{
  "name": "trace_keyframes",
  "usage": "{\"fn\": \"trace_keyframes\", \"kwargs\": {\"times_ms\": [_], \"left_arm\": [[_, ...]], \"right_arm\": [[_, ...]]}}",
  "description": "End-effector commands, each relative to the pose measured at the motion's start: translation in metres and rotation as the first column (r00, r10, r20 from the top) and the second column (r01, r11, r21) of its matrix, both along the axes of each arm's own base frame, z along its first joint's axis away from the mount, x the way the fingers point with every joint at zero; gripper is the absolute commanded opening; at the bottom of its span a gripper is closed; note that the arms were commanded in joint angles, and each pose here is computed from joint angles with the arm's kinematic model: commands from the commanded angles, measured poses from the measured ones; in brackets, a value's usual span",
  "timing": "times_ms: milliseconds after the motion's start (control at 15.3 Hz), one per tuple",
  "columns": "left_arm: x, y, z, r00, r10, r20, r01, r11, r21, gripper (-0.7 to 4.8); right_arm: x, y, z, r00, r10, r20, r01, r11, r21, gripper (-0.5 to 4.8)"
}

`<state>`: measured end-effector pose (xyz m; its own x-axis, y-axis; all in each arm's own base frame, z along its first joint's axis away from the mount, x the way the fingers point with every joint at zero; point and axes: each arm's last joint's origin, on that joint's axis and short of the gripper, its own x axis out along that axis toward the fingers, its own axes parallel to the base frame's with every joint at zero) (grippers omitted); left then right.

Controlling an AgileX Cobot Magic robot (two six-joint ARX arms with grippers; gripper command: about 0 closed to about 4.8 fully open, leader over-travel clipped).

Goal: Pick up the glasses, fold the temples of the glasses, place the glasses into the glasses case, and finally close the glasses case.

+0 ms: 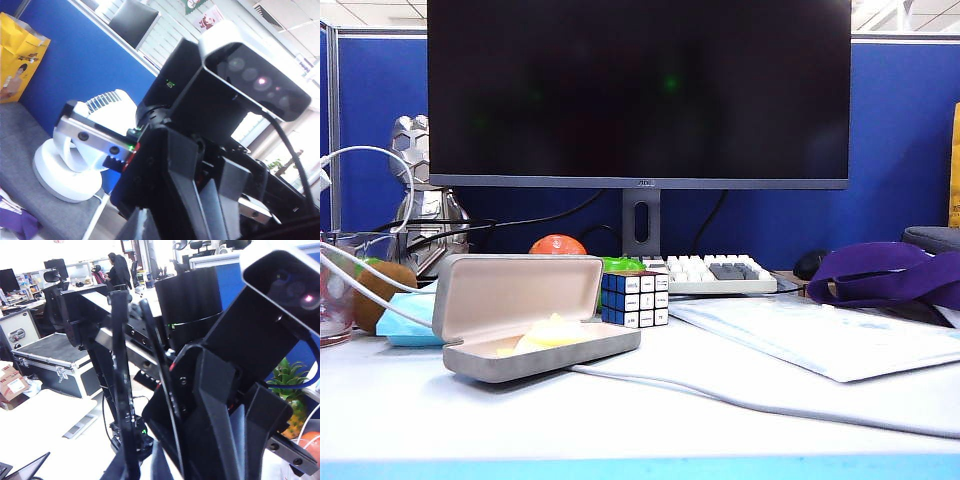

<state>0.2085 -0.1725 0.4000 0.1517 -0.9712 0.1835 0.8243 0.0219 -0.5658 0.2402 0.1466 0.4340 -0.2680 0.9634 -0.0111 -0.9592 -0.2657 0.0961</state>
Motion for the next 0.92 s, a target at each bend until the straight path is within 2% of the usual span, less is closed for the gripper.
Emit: {"fn": "trace_keyframes", "kwargs": {"times_ms": [65, 262, 393, 458, 589, 720, 916], "left_arm": [[-0.003, 0.000, 0.003, 0.997, -0.063, 0.035, 0.063, 0.998, 0.004, -0.05], [-0.003, 0.000, 0.003, 0.997, -0.051, 0.063, 0.050, 0.999, 0.007, -0.06], [0.000, 0.001, 0.002, 0.996, 0.061, 0.060, -0.061, 0.998, -0.003, -0.05], [0.003, 0.001, 0.000, 0.990, 0.140, 0.026, -0.140, 0.990, 0.001, -0.05], [0.008, 0.002, -0.007, 0.963, 0.269, -0.013, -0.268, 0.963, 0.042, -0.05], [0.012, 0.003, -0.013, 0.920, 0.390, -0.048, -0.384, 0.918, 0.096, -0.06], [0.014, 0.005, -0.017, 0.875, 0.478, -0.074, -0.467, 0.875, 0.126, -0.06]], "right_arm": [[-0.001, 0.000, 0.002, 1.000, -0.011, 0.013, 0.011, 1.000, 0.006, -0.05], [-0.001, 0.000, 0.002, 1.000, -0.010, 0.013, 0.010, 1.000, 0.006, -0.05], [-0.003, -0.001, 0.004, 1.000, -0.010, 0.001, 0.010, 1.000, 0.004, -0.05], [-0.005, -0.002, 0.006, 1.000, -0.010, 0.005, 0.010, 1.000, 0.006, -0.05], [-0.012, -0.006, 0.012, 1.000, -0.010, 0.027, 0.009, 1.000, 0.017, -0.05], [-0.019, -0.009, 0.019, 0.998, -0.010, 0.056, 0.008, 0.999, 0.032, -0.05], [-0.029, -0.014, 0.027, 0.995, -0.012, 0.095, 0.007, 0.999, 0.052, -0.05]]}}
